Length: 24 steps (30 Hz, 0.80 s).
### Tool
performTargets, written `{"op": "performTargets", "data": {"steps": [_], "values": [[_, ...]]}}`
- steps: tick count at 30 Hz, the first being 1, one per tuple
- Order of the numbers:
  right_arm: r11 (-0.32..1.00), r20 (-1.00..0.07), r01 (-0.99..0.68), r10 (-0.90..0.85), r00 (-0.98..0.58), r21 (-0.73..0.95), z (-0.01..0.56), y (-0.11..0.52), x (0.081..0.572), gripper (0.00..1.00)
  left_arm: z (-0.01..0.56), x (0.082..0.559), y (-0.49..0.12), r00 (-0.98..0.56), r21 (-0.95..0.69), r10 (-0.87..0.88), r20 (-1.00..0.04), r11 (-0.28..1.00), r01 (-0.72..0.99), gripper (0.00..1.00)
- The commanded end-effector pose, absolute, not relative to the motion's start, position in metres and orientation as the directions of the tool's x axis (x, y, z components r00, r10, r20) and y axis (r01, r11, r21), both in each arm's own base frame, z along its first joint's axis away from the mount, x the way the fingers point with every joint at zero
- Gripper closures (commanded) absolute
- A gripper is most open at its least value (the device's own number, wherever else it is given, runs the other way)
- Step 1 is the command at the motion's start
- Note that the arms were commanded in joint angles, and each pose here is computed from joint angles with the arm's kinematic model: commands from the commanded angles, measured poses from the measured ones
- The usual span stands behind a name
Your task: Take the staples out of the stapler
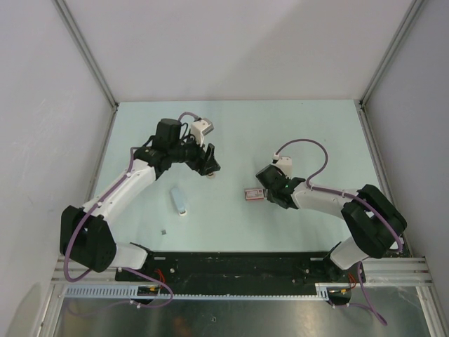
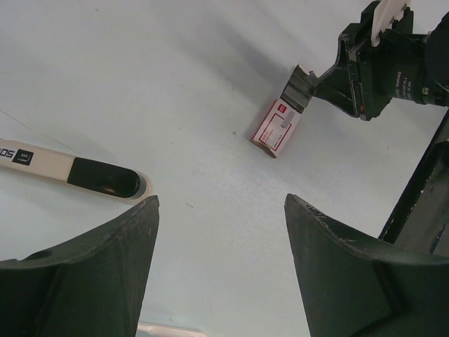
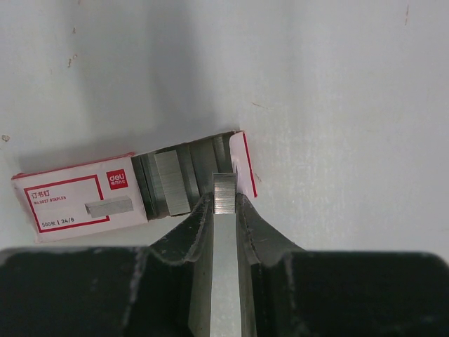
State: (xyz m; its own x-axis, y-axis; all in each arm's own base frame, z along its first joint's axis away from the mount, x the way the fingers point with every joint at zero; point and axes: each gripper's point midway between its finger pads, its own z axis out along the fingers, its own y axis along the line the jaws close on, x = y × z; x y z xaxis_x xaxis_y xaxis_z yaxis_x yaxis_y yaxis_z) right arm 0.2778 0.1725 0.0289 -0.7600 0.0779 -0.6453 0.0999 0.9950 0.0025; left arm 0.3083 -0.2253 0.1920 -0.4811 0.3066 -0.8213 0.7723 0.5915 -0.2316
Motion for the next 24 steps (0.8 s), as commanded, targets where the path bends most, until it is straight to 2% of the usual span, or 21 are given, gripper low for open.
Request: {"op": "performTargets", "data": {"steps": [1,6,13,24], "values": [[0.993,-0.685,0.118,0.097,-0.722,0.017,0.042,0.179,0.294,0.85,0.203,0.300,-0.231,-0.408,-0.191,0.332,-0.850,0.527,0.828,0.23],[0.993,-0.689,0.120,0.092,-0.719,0.008,0.043,0.179,0.294,0.74,0.203,0.298,-0.232,-0.405,-0.191,0.337,-0.850,0.520,0.833,0.23],[0.993,-0.689,0.121,0.086,-0.719,-0.004,0.044,0.179,0.290,0.65,0.202,0.295,-0.234,-0.402,-0.190,0.345,-0.849,0.510,0.839,0.24],[0.992,-0.718,0.124,0.110,-0.687,0.034,0.065,0.183,0.285,0.66,0.201,0.291,-0.235,-0.396,-0.185,0.354,-0.848,0.502,0.845,0.23]]}}
